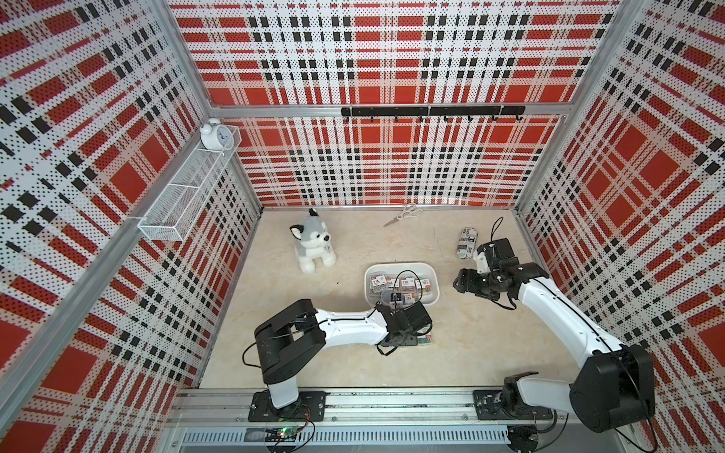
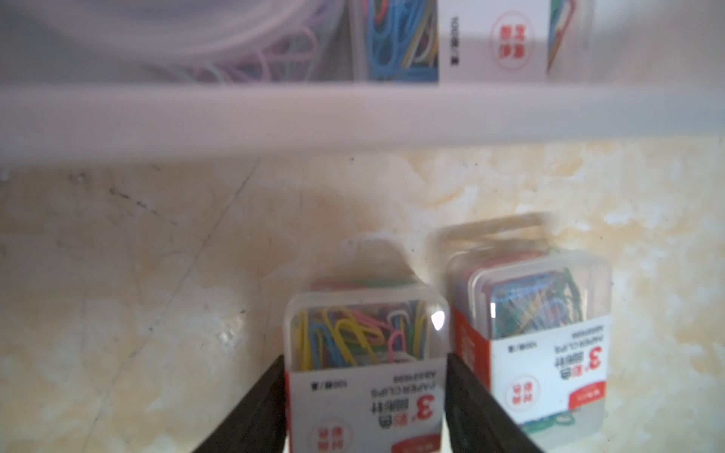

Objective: Take the paper clips out of the storage box
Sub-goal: Place the boxed paper clips at the center of the board.

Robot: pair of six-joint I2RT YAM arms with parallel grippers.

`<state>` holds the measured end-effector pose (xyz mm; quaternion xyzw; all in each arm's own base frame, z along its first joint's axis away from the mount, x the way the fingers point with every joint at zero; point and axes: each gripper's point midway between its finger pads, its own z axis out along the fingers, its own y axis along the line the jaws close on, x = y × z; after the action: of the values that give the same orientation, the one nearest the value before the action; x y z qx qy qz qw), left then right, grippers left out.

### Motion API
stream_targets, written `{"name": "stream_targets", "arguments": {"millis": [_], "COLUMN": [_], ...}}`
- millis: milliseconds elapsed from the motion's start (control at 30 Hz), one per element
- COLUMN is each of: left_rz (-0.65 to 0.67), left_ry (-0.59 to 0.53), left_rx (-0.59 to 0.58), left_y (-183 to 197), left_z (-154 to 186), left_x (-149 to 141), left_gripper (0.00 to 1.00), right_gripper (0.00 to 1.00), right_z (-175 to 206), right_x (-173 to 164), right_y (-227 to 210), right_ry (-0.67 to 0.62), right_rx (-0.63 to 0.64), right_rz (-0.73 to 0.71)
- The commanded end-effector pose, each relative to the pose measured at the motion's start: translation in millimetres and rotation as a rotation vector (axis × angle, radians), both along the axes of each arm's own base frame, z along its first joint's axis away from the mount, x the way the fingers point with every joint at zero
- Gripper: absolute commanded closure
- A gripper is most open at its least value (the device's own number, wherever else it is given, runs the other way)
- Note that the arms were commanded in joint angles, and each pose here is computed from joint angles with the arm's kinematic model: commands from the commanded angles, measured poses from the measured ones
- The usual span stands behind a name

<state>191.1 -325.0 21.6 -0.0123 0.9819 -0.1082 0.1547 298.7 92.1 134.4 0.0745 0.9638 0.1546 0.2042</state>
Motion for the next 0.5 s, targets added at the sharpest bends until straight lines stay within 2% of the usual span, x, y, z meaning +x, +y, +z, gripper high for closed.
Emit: {"name": "stream_targets", "arguments": {"millis": [0,233,467], "left_rz": [0.003,0.009,0.014], "left_ry": [0.041,0.038,0.037], "left_rx": [0.038,0.036,0.037], "left_y": [7.4,9.5,11.4], "left_z": [-11.4,-9.9,-9.7], "left_x": [-4.8,-4.9,-4.8], "left_gripper": [0.36,0.36,0.42], "right_gripper": [0.21,0.21,0.21], "right_z": [1.3,0.9,1.2], "right_x": [0.4,-0.3,-0.5], "right_y": [-1.3,-1.0,-0.6], "right_ry": [-0.01,-0.008,-0.009], "right_rx": [0.007,0.007,0.011], "right_rz": [-0.006,-0.005,-0.005]}}
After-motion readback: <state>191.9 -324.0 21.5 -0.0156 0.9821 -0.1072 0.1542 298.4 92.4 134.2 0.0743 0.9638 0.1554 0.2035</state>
